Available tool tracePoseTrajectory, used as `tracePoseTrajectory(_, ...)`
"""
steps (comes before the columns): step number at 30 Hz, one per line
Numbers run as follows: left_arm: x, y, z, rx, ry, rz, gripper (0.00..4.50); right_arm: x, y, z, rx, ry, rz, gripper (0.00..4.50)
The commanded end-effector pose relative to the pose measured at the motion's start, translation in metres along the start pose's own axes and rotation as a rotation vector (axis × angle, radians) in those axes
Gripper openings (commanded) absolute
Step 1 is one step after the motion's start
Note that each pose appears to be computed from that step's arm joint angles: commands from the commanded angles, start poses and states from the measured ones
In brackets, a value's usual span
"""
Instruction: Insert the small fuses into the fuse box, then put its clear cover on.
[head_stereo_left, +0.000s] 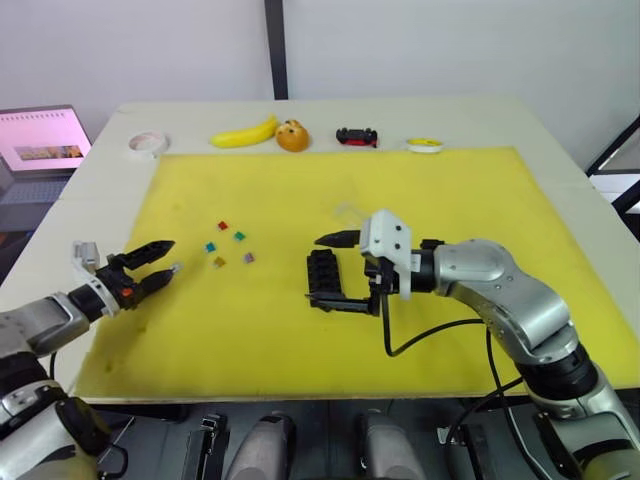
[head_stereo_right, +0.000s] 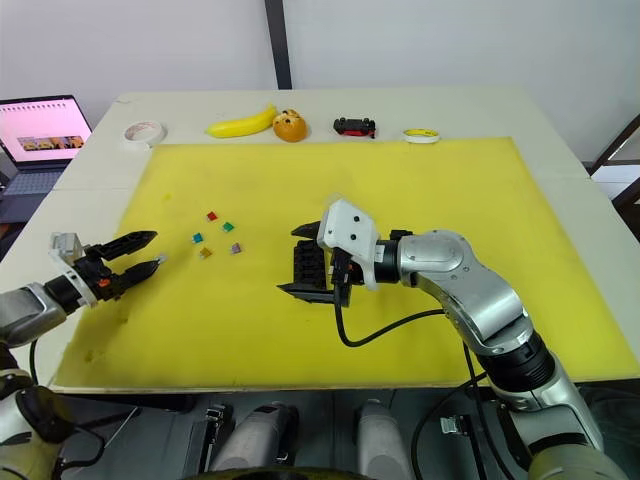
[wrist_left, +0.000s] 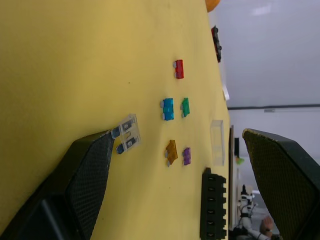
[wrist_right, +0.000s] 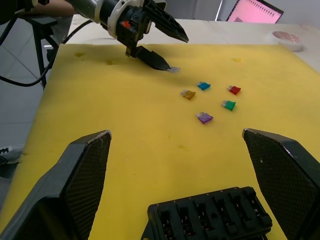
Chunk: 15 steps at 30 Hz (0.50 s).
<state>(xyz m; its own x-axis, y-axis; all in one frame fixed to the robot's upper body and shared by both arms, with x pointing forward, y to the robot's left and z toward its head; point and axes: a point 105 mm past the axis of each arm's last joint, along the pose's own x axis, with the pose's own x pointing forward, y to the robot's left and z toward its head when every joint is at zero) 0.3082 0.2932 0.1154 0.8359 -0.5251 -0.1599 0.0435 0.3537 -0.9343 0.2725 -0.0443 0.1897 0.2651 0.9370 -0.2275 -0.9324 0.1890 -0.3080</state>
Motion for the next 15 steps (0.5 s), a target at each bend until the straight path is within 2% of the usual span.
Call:
tracePoseTrajectory(1, 0.003, 0.006, 0.001, 0.002, -0.012, 0.04, 4.33, -0.005, -0.003, 0.014, -0.045, -0.033, -0.027, 4.5)
tracePoseTrajectory(9, 0.009, 0.019, -0.015, -0.016, 0.043, 0.089, 4.33, -0.008, -0.006, 0.015, -0.048, -0.028, -0.039, 4.5)
tracePoseTrajectory(15, 0.015, 0.022, -0.016, -0.031, 0.031, 0.08, 4.33, -0.01, -0.009, 0.016, -0.049, -0.027, -0.048, 4.5)
